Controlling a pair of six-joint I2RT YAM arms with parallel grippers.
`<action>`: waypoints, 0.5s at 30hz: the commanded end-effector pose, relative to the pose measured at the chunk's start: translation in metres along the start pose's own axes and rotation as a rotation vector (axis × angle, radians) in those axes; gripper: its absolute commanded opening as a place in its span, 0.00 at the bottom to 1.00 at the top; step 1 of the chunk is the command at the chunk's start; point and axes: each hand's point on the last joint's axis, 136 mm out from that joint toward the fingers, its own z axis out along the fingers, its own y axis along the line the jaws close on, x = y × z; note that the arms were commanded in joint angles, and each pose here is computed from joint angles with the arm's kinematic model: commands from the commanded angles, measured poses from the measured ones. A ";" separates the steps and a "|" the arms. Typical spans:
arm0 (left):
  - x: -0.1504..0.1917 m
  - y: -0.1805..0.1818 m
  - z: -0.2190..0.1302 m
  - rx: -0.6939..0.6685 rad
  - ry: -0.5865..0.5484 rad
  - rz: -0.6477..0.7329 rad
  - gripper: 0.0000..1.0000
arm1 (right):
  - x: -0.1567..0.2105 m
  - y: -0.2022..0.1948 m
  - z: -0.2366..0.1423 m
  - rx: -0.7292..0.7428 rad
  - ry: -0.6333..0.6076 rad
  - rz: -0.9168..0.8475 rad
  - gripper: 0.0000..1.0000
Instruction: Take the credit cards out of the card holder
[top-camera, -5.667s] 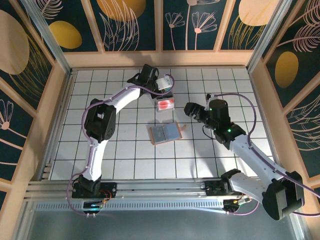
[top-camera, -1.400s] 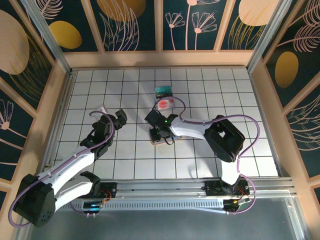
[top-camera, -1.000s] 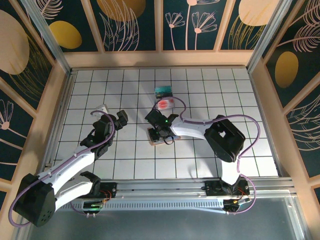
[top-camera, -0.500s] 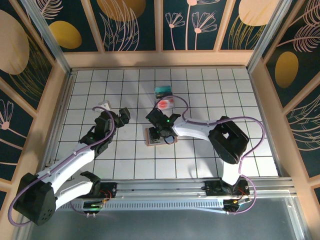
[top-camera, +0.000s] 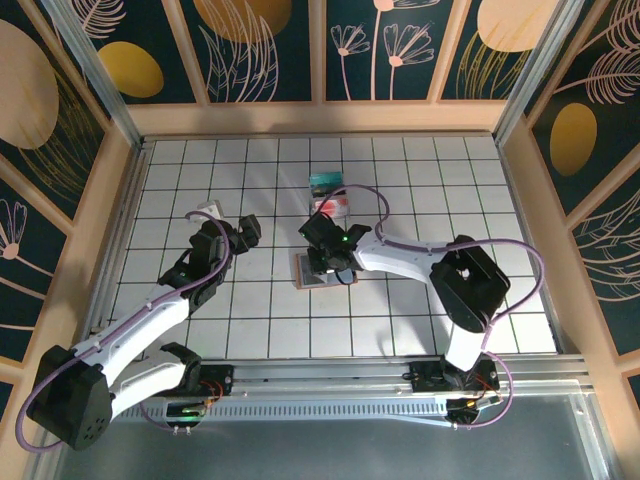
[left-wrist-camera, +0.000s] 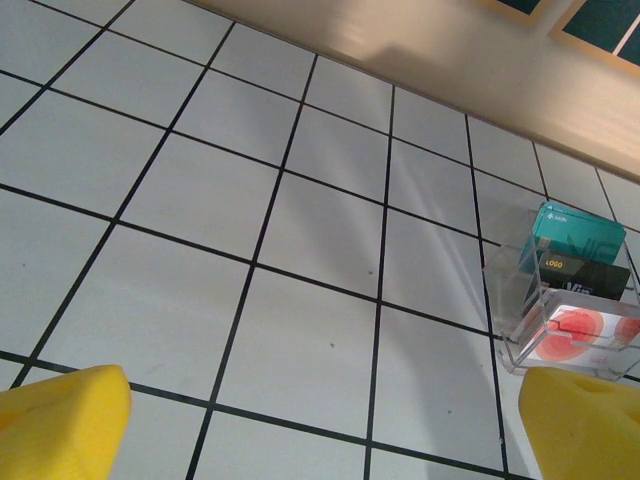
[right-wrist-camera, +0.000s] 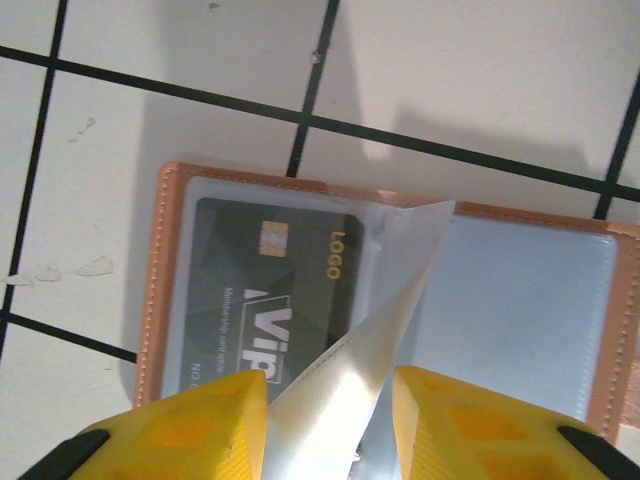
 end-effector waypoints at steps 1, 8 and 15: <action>-0.010 -0.001 -0.001 -0.015 -0.017 0.012 0.99 | 0.001 -0.019 -0.006 0.055 -0.013 0.040 0.38; -0.007 -0.006 0.002 0.001 0.004 0.038 0.99 | 0.009 -0.037 -0.002 0.087 0.011 0.078 0.38; 0.007 -0.018 0.005 0.002 0.048 0.112 0.99 | 0.011 -0.057 -0.002 0.109 0.013 0.119 0.38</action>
